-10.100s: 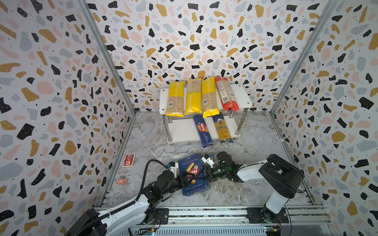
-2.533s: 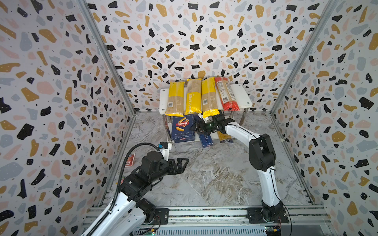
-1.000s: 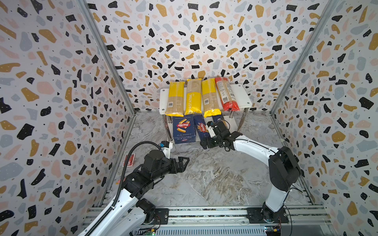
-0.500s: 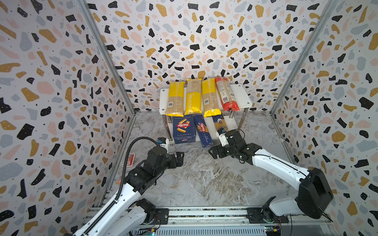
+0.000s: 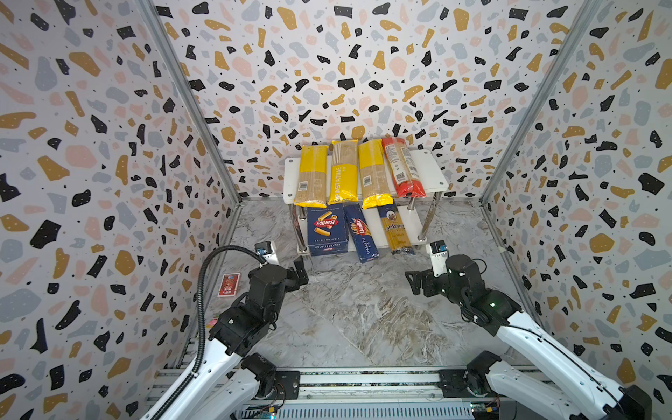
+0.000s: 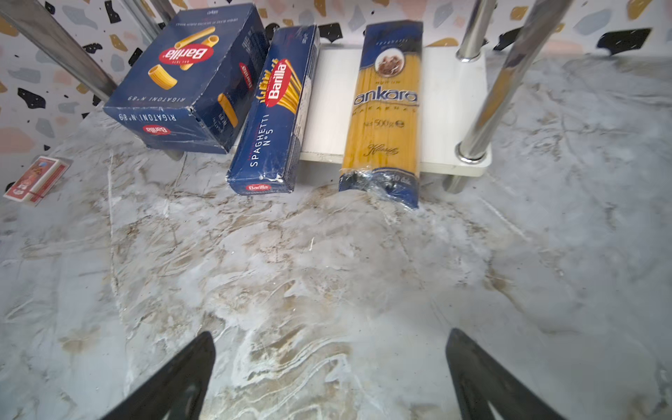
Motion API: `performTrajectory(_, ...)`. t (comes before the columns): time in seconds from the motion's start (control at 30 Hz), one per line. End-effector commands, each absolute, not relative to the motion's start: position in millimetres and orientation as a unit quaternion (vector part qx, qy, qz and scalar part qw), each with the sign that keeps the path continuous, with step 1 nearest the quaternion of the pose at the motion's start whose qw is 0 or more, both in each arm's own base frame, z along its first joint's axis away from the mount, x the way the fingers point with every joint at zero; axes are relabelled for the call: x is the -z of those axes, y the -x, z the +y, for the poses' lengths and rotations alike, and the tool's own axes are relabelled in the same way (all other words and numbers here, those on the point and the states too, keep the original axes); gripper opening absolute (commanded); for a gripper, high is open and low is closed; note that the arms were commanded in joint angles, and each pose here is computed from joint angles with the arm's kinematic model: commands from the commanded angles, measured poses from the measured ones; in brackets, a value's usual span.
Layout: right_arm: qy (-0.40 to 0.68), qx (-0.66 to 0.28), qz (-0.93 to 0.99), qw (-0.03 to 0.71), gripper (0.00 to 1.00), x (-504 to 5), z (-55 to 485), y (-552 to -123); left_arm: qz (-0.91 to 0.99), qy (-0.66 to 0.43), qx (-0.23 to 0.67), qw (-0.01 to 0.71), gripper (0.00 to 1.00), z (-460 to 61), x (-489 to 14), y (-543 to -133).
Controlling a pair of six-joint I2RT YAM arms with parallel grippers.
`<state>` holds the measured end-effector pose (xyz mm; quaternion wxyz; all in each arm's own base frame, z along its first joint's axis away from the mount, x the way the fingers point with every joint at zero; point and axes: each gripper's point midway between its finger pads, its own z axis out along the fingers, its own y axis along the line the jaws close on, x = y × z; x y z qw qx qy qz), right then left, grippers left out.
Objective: Arrange pasta packages on shelves
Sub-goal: Reset both arms
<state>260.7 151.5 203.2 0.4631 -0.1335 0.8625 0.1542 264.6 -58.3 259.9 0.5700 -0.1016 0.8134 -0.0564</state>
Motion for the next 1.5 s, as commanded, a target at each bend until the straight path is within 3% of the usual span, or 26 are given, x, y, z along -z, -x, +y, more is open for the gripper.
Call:
performTrajectory(0.0,0.102,-0.099,0.851,0.505,0.99,-219.3,125.6,-272.0,0.781,0.116,-0.011,0.614,1.0,-39.0,-273.4,-275.6)
performTrajectory(0.2,0.047,-0.047,0.828,0.557,0.99,-231.9,86.6,-279.6,0.789,0.088,-0.093,0.6,0.99,-37.3,-250.6,-295.2)
performTrajectory(0.4,0.037,-0.033,0.794,0.607,0.99,-241.9,73.4,-283.4,0.767,0.1,-0.109,0.624,1.0,-35.9,-252.9,-305.0)
performTrajectory(0.6,0.04,-0.012,0.782,0.622,0.99,-249.5,70.8,-290.3,0.751,0.134,-0.163,0.626,0.99,-21.5,-236.1,-308.6)
performTrajectory(0.93,0.025,0.004,0.772,0.635,0.99,-220.8,66.9,-303.2,0.714,0.162,-0.258,0.631,0.99,-2.7,-208.4,-310.7)
performTrajectory(1.33,0.007,0.025,0.772,0.635,0.99,-184.9,52.7,-312.4,0.707,0.176,-0.208,0.653,1.0,31.6,-184.9,-323.1)
performTrajectory(1.47,0.018,0.025,0.772,0.635,0.99,-175.0,53.6,-317.4,0.713,0.168,-0.191,0.653,0.94,40.2,-176.0,-332.8)
